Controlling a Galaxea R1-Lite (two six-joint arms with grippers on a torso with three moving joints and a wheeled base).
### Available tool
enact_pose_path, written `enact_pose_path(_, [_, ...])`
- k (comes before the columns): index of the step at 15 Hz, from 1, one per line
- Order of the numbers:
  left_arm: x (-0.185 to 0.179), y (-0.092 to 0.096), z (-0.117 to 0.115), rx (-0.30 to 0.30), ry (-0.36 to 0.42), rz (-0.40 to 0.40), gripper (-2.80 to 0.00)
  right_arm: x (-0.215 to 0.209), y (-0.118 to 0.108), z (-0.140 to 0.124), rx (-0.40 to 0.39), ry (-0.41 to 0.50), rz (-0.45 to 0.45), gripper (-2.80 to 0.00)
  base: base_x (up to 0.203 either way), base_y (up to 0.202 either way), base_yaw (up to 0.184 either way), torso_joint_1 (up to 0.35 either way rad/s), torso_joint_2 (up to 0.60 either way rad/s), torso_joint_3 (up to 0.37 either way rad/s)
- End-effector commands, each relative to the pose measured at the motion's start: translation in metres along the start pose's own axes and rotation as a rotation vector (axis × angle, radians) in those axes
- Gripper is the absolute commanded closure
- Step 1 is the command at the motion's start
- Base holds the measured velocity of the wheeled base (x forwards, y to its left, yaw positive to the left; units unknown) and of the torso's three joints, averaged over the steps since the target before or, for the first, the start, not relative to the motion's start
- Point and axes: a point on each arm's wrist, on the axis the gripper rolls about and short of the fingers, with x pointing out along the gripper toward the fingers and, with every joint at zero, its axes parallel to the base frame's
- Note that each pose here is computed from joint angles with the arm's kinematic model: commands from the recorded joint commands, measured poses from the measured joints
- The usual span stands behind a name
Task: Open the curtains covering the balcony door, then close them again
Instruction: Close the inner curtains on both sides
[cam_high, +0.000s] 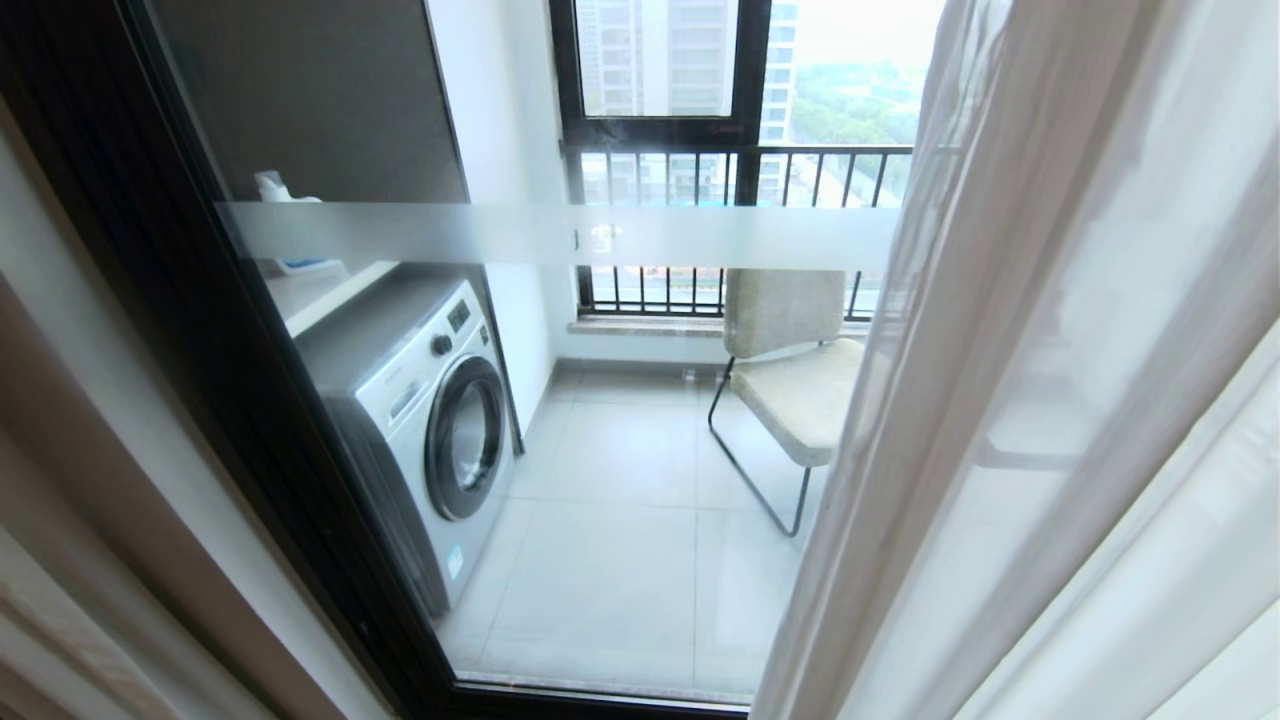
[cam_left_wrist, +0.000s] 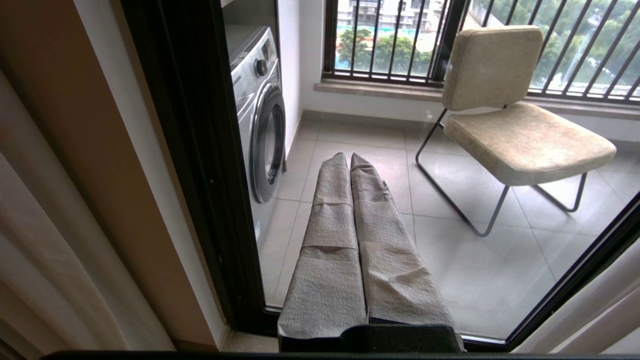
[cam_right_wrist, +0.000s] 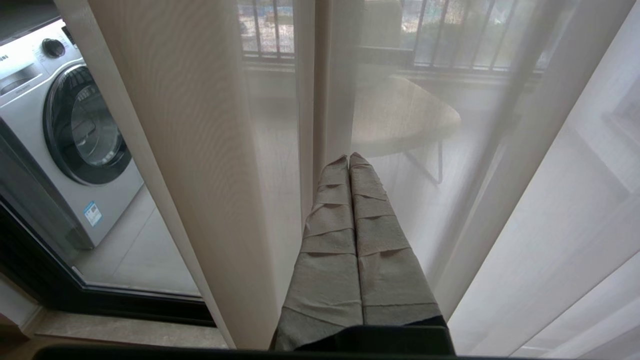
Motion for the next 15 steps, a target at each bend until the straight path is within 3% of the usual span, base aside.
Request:
enact_pose_path(1, [0.0000,0.0000,0.0001,-0.001,-0.001,0.000,0.00,0.0000,0.0000,0.0000,-0.001,0.000,0.000,0.00,0.000,0.000,0.000,0.000,0.00,0.000])
enact_pose_path(6, [0.0000,0.0000,0.0001,-0.001,-0.001,0.000,0.00,0.0000,0.0000,0.0000,-0.001,0.000,0.000,0.00,0.000,0.042,0.000,0.001,0.00,0.001])
enact_pose_path(15, [0.0000,0.0000,0.0001,-0.001,-0.001,0.002,0.00,0.0000,0.0000,0.0000,-0.001,0.000,0.000,0.00,0.000,0.191,0.000,0.003,0.00,0.004])
